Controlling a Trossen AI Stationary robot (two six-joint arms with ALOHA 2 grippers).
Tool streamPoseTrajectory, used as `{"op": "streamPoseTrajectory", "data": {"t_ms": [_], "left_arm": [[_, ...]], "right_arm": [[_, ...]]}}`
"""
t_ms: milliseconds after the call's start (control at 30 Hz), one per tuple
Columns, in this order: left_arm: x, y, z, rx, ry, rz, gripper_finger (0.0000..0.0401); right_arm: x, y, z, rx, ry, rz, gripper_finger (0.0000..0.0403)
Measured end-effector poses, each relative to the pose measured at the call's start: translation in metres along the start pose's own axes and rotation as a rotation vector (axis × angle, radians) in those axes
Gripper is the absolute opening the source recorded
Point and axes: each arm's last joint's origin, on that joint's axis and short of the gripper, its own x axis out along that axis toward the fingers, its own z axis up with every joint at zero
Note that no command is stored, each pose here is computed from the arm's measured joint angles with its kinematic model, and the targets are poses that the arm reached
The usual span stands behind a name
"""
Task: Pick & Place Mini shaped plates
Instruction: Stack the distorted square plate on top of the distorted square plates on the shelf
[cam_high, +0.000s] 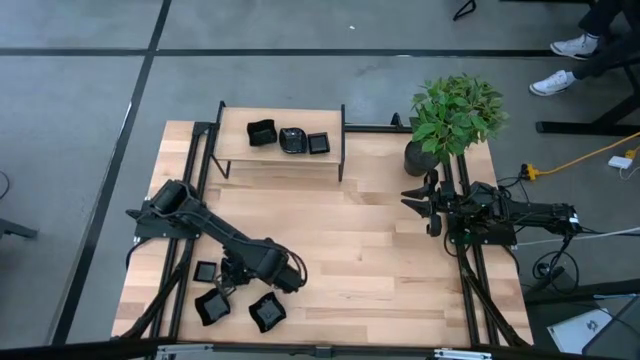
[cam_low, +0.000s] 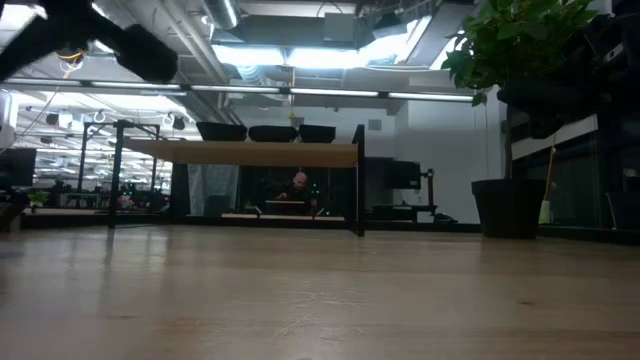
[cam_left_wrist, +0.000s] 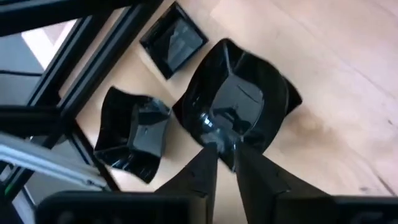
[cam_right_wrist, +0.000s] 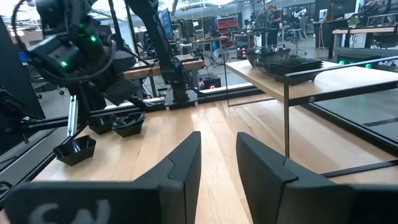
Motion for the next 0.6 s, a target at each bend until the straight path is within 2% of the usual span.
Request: {"op": "streamPoseTrajectory", "data": {"t_ms": [267,600], "left_arm": [[0.020,-0.021,0.010,0.049,-0.051,0.027,0.0109],[0.046,-0.038,0.008,0.076,0.006,0.015,0.0181]], "right_arm": [[0.000,0.000,0.000,0.000,0.000,0.000,0.0103],[0.000,0.000,0.000,0.000,0.000,0.000,0.0103]]}}
